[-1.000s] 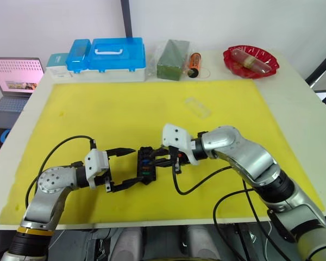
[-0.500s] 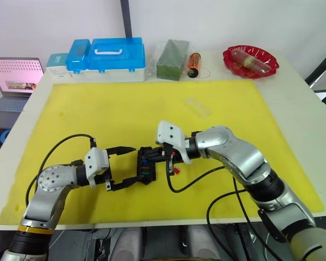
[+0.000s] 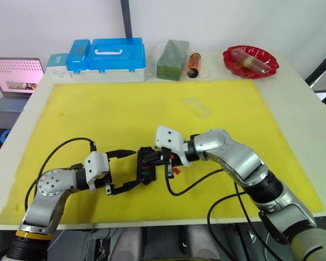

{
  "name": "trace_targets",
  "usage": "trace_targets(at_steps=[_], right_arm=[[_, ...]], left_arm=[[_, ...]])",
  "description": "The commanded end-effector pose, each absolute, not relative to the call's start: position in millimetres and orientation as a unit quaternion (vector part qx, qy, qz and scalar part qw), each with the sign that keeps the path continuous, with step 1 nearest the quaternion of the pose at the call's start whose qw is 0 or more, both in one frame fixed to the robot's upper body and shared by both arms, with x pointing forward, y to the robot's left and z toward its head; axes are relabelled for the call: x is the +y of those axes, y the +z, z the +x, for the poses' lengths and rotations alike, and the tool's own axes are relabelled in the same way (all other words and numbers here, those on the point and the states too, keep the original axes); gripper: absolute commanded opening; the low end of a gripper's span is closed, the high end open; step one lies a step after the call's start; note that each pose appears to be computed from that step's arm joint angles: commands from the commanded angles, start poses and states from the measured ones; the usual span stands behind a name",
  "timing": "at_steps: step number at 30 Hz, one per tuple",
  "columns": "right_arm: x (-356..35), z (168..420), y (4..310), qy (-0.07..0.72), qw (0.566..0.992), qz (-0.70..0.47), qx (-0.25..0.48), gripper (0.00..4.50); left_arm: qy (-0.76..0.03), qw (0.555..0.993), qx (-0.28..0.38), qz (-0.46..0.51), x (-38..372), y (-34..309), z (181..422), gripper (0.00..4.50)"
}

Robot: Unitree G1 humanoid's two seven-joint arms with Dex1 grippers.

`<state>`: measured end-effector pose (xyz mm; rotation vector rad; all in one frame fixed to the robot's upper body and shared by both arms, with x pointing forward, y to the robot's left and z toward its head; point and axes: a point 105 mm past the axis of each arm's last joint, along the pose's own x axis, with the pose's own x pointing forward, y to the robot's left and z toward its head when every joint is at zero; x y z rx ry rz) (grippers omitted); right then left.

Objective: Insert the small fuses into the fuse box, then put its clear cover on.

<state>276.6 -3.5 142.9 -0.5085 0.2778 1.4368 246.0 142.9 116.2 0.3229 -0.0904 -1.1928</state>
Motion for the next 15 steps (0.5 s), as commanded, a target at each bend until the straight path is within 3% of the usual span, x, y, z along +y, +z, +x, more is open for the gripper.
trace_targets(at_steps=[1, 15], right_arm=[[-5.7, 275.7, 134.3, 0.650, 0.708, -0.238, 0.141, 0.06], [-10.4, 272.7, 113.4, 0.654, 0.691, -0.255, 0.175, 0.06]], left_arm=[[-0.554, 0.815, -0.056, 0.162, 145.0, 123.4, 245.1, 4.50], [-0.547, 0.819, -0.048, 0.168, 149.3, 123.8, 246.4, 4.50]])
